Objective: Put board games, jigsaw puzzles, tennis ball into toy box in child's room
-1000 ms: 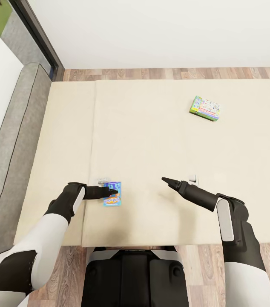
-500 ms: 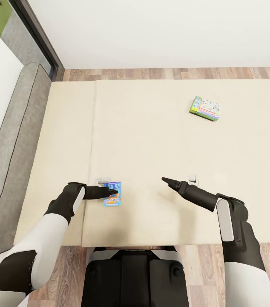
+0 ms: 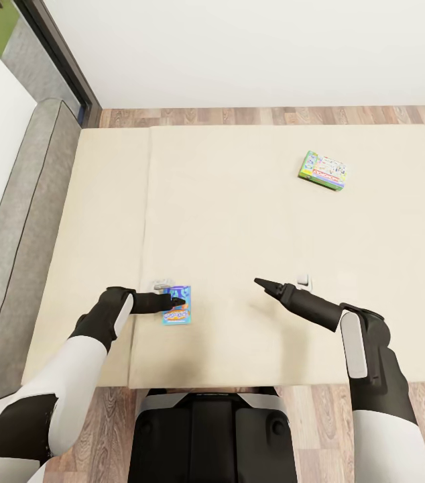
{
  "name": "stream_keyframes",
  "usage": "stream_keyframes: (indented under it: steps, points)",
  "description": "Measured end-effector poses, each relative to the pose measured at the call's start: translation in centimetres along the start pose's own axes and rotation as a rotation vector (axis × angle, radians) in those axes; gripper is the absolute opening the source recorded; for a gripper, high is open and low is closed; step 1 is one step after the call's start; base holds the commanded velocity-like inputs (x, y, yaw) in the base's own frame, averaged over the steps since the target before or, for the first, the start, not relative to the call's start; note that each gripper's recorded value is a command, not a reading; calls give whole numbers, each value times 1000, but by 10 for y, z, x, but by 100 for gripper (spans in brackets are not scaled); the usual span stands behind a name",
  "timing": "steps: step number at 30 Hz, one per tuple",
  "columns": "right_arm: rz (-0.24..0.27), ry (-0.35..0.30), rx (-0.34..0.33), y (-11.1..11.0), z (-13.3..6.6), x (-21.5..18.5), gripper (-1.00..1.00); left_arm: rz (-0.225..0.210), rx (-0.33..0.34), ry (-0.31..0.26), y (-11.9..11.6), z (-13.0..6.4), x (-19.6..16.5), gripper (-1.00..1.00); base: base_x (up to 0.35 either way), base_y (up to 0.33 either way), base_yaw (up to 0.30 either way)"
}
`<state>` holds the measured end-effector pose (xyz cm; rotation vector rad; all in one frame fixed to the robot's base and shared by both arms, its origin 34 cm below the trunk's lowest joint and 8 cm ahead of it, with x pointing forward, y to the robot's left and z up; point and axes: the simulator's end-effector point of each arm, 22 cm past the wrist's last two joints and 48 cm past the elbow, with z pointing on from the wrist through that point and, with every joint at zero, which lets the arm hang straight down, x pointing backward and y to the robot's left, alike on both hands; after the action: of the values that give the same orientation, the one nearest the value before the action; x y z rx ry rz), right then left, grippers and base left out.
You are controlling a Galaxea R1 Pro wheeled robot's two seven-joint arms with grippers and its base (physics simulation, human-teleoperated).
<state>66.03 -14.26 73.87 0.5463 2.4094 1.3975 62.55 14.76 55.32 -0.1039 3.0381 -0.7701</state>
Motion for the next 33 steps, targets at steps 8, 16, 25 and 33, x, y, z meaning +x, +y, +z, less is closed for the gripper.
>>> stream_keyframes:
  steps: [8, 16, 25, 33]
  points:
    - [-1, 1, 5, -1, 0, 0, 100, 1, 2, -2, -1, 0, 0, 100, 0, 0, 0]
    - [-3, 1, 8, -1, 0, 0, 100, 3, 2, -5, -1, 1, -1, 100, 0, -84, 0]
    - [-4, 4, 8, -1, 1, 0, 100, 4, -1, -4, 0, 0, -1, 100, 0, -281, 0]
    - [-5, 4, 8, -1, 1, 0, 100, 4, 0, -4, -1, 1, -1, 100, 0, -303, 0]
